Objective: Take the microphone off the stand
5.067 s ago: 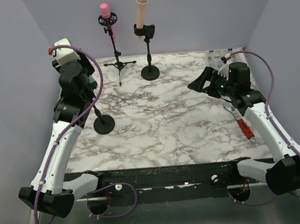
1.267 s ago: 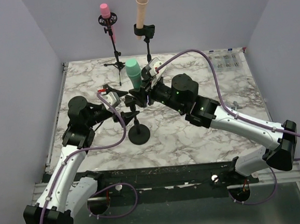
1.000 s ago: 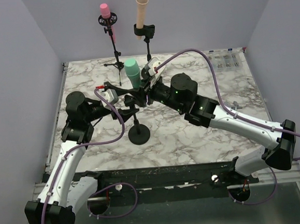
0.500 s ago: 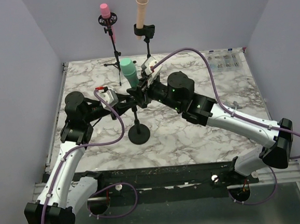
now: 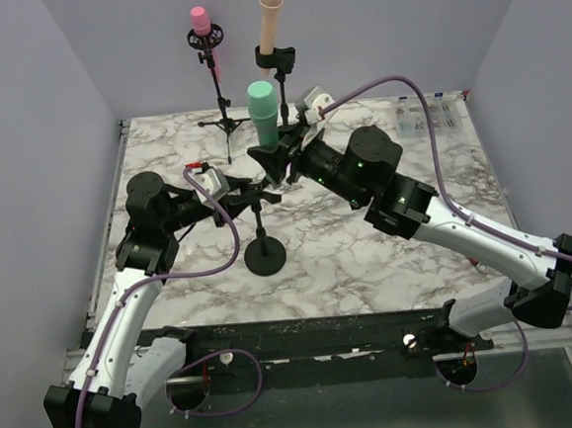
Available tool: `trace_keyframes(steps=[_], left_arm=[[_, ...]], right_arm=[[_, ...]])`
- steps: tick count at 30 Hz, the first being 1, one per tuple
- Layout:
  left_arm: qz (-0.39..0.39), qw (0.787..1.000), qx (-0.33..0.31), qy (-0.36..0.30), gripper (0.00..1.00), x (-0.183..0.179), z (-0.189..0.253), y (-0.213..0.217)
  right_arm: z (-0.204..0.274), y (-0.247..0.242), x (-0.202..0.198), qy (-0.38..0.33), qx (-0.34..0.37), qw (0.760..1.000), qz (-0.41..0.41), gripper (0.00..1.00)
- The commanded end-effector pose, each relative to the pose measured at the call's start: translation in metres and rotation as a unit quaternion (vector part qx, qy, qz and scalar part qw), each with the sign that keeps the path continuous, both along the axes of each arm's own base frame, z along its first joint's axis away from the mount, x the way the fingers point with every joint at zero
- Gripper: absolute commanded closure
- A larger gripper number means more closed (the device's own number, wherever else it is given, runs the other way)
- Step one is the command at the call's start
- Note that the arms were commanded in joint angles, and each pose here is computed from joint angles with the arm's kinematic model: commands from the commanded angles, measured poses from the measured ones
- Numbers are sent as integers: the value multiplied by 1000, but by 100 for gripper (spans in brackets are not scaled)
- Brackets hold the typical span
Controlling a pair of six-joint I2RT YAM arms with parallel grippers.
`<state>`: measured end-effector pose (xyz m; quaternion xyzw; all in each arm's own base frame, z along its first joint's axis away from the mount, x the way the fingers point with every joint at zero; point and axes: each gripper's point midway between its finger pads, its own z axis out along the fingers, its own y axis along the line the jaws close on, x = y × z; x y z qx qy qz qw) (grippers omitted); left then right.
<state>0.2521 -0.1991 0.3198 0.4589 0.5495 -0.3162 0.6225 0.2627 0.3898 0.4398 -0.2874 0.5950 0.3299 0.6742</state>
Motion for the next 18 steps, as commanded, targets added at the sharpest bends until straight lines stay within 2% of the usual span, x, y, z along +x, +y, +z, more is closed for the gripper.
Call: trace_keyframes(steps=[1,4,9,12,18], left_arm=[[17,1000,20,17,100,8,-15,2],[27,999,25,16,100,10,-18,2],[72,997,32,13,100,9,-33,3],[124,991,50,10,100,13,-52,6],[177,980,28,81,100,14,-90,15]], right_arm=[[84,-40,-21,-39,114,993,-12,99],[89,-66,-19,-41,133,989,-54,99],[61,-112,-7,-33,125,980,-153,99],[41,-126,-8,-28,110,978,-174,99],[24,-145,-11,-23,104,974,-198,99]])
